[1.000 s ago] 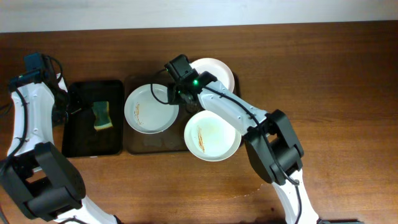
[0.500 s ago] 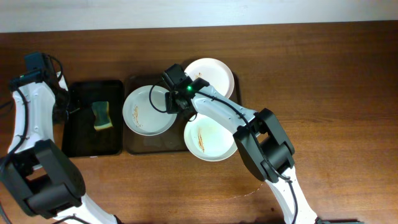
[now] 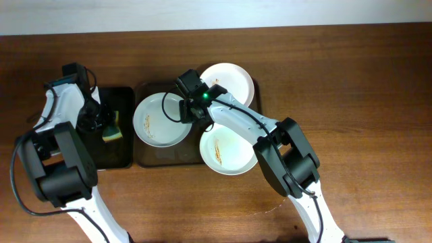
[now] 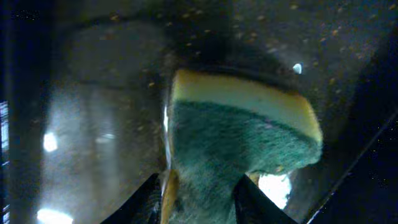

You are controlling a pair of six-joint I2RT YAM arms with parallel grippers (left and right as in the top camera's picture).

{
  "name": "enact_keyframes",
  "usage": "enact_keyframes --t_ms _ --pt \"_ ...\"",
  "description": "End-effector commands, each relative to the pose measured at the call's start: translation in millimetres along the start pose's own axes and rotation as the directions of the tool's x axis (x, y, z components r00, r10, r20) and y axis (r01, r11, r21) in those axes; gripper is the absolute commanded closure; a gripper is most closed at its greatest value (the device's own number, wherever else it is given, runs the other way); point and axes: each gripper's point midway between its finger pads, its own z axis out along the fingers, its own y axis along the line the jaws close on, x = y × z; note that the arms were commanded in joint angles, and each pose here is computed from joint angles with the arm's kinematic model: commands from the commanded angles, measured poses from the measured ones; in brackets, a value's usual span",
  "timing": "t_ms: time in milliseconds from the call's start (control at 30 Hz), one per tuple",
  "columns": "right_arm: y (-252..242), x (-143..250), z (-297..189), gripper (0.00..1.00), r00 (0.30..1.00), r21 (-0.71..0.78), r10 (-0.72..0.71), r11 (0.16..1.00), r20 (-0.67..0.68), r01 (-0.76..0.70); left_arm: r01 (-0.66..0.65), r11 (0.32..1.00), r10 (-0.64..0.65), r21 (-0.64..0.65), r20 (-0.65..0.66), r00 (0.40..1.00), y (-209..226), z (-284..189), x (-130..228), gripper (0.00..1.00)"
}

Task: Clean dirty plates on tray and stack at the side
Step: 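Grasp the green-and-yellow sponge with the left gripper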

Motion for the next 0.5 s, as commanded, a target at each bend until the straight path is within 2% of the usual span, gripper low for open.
enact_keyframes --t_ms 0,33,67,133,167,300,467 --pt "6.2 8.8 10.7 0.96 0.999 0.001 -0.027 1.0 -0.02 0.027 -0.017 0.999 0.017 0.031 -0.006 1.0 -10.3 10.9 -3.6 0.64" --pt "6.2 8.8 10.7 0.96 0.999 0.001 -0.027 1.0 -0.02 0.027 -0.025 0.999 0.025 0.031 -0.007 1.0 -13.7 12.7 -3.5 0.65" --pt "6.2 8.8 10.7 0.96 0.999 0.001 -0.027 1.0 -0.02 0.027 -0.032 0.999 0.032 0.031 -0.009 0.999 -16.6 14.7 -3.2 0.7" --pt "6.2 8.8 10.7 0.96 0.999 0.001 -0.027 1.0 -0.02 0.027 -0.041 0.999 0.041 0.019 -0.012 0.999 -18.4 18.7 -2.9 0.86" --pt "6.2 8.9 10.7 0.96 0.999 0.001 -0.027 1.0 -0.02 0.027 -0.042 0.999 0.042 0.011 -0.012 0.999 -17.1 19.8 -3.1 0.99" --pt "6.3 8.9 10.7 0.96 0.999 0.001 -0.027 1.0 -0.02 0.027 -0.042 0.999 0.042 0.003 -0.002 0.999 -16.5 9.6 -8.2 0.99" --pt "6.0 7.5 10.2 0.96 1.0 -0.001 -0.025 1.0 -0.018 0.025 -0.114 0.993 0.114 0.009 0.039 0.993 -27.7 -48.3 -25.8 0.99"
